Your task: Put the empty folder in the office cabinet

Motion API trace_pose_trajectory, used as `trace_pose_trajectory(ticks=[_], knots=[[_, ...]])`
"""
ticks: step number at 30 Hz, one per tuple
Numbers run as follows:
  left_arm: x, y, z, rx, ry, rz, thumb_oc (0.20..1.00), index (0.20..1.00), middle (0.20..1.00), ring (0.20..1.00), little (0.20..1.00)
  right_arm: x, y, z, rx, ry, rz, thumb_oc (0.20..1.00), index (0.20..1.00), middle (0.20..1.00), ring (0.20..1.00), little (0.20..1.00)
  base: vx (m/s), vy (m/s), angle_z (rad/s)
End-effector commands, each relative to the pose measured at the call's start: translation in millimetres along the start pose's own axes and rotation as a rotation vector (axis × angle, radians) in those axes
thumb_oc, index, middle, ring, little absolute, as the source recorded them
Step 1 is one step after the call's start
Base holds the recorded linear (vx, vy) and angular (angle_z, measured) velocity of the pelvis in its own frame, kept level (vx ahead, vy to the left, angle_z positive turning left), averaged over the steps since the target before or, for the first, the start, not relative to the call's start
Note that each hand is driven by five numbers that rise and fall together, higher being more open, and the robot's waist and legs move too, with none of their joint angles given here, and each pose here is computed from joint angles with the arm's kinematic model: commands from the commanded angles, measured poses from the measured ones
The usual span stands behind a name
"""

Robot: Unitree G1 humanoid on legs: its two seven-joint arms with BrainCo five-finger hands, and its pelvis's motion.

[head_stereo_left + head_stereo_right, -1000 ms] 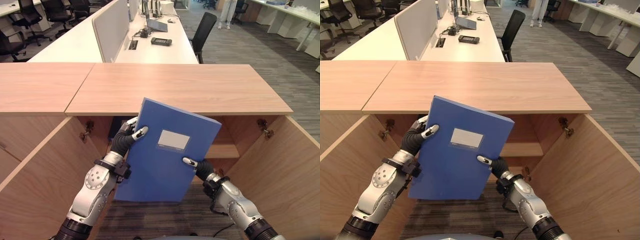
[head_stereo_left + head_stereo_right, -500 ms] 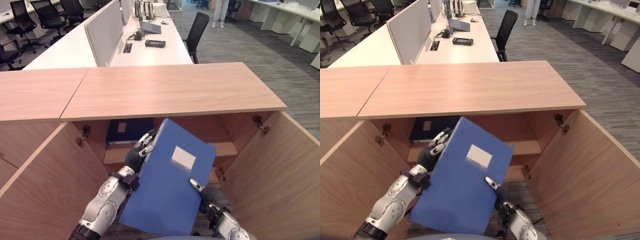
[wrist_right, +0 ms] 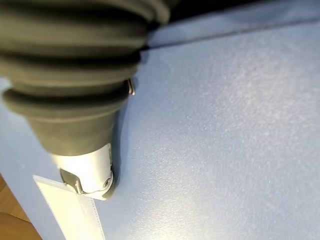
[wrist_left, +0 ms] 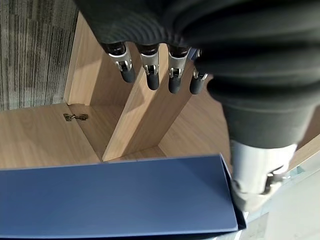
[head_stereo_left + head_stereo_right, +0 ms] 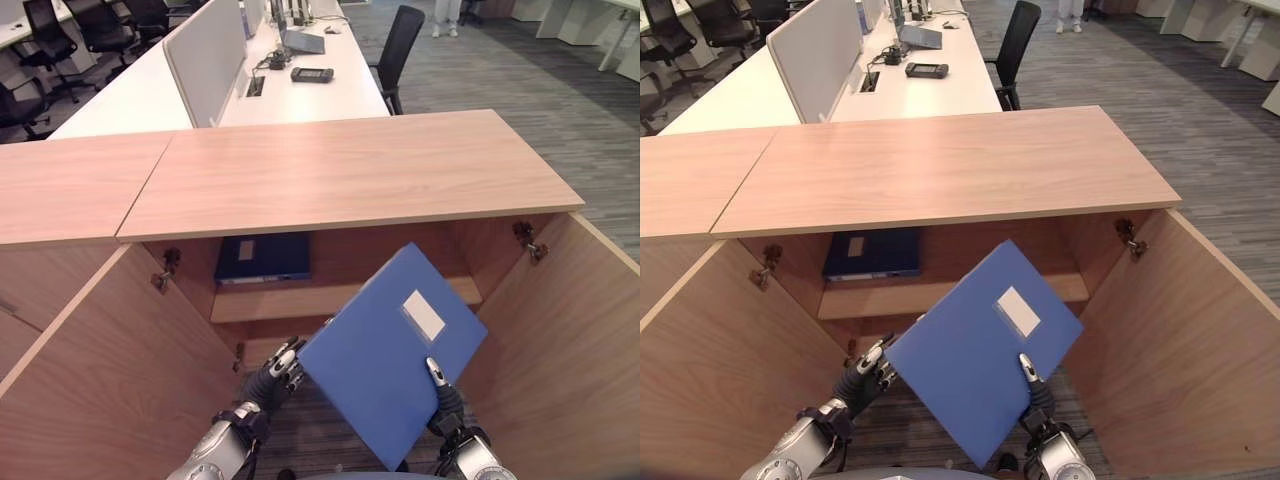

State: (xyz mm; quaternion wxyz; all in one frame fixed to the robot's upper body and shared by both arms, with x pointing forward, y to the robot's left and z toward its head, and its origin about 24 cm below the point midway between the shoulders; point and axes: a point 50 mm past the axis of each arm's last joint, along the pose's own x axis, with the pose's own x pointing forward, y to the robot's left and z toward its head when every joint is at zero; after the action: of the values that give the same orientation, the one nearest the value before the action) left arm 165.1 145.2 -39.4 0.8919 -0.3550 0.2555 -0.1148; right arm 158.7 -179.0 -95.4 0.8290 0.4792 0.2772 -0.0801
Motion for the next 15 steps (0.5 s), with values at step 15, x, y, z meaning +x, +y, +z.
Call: trace_pose_trajectory(ticks=[15], knots=[[-3, -2, -7, -0.154, -0.023, 0.02, 1.0, 1.0, 1.0, 1.0, 1.0, 29, 32, 3, 0.077, -0.031, 0.092, 0.2, 0.2, 0.2, 0.2, 0.2, 0.15, 0.124, -0.07]])
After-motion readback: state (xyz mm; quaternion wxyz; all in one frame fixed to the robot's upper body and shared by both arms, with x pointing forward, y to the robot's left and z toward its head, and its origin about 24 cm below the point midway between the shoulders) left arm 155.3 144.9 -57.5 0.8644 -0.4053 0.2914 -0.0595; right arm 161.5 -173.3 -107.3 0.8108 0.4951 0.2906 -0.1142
